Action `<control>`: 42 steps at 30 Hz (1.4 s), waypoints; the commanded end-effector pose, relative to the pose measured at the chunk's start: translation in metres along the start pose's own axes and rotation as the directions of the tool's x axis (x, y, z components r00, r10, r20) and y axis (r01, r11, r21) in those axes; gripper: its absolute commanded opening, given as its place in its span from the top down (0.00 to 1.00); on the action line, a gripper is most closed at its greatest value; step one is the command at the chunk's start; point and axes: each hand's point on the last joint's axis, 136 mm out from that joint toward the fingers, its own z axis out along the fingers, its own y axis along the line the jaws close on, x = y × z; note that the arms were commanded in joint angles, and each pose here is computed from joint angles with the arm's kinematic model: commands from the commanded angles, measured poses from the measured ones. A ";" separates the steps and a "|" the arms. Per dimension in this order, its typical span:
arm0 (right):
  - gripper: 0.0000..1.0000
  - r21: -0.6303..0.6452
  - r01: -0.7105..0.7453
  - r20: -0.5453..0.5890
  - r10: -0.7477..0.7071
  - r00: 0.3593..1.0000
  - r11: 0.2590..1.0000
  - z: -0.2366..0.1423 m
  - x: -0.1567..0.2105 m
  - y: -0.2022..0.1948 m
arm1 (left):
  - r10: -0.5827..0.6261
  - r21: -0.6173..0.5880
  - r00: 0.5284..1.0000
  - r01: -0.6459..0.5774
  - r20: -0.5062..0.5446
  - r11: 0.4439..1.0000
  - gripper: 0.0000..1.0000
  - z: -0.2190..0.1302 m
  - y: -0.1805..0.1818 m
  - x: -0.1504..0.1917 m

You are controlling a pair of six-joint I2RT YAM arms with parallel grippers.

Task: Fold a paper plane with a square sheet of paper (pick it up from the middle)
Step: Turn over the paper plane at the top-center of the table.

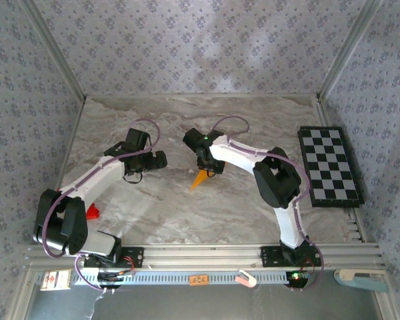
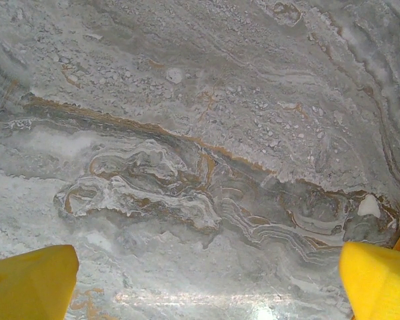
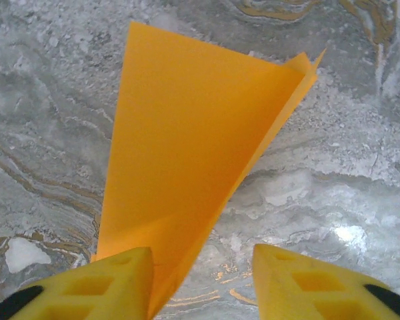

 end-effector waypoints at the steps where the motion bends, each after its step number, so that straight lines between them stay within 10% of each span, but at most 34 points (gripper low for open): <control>1: 0.62 0.024 -0.031 0.036 0.030 0.999 0.999 -0.015 -0.004 -0.008 | 0.007 0.013 1.000 -0.007 0.007 1.000 0.00 -0.001 -0.001 -0.002; 16: 0.72 0.007 -0.050 -0.037 0.051 0.998 0.999 0.002 0.007 -0.002 | 0.011 0.012 1.000 -0.011 -0.006 1.000 0.00 0.003 -0.001 -0.001; 29: 1.00 -0.081 0.069 0.082 -0.062 0.995 0.994 -0.034 -0.030 -0.002 | -0.055 0.054 0.998 0.056 -0.015 0.997 0.00 0.003 0.001 -0.003; 42: 1.00 -0.518 0.459 0.256 -0.381 0.888 0.722 -0.105 -0.040 0.101 | -0.375 0.164 0.927 0.374 -0.024 0.913 0.00 0.003 0.042 -0.012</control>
